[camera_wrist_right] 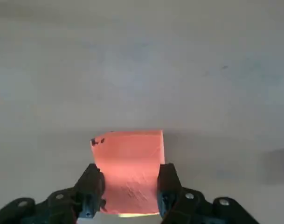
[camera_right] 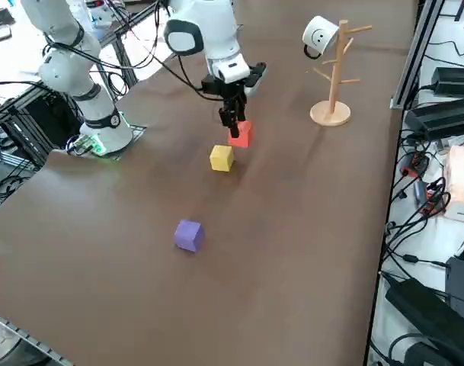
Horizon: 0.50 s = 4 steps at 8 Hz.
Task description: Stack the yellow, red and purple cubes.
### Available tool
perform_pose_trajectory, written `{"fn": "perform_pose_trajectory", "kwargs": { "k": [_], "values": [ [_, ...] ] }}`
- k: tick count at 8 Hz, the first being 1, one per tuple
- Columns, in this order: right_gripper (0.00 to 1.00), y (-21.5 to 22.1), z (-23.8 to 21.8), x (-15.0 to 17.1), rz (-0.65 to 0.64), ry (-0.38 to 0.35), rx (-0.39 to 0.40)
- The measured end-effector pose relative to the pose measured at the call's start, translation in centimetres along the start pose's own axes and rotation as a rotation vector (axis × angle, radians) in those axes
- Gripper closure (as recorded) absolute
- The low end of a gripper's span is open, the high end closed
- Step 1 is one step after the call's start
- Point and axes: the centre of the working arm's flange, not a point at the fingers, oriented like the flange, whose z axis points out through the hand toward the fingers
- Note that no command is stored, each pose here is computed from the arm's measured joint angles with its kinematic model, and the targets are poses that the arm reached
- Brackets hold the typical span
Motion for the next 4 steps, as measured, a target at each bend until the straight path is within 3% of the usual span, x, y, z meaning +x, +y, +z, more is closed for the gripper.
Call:
{"fn": "perform_pose_trajectory", "kwargs": {
  "k": [2, 4],
  "values": [
    [0.41, 3.1, 0.3, -1.1, -0.017, -0.013, -0.001],
    [0.41, 2.7, 1.1, -2.8, -0.027, -0.04, 0.007]
  ]
}}
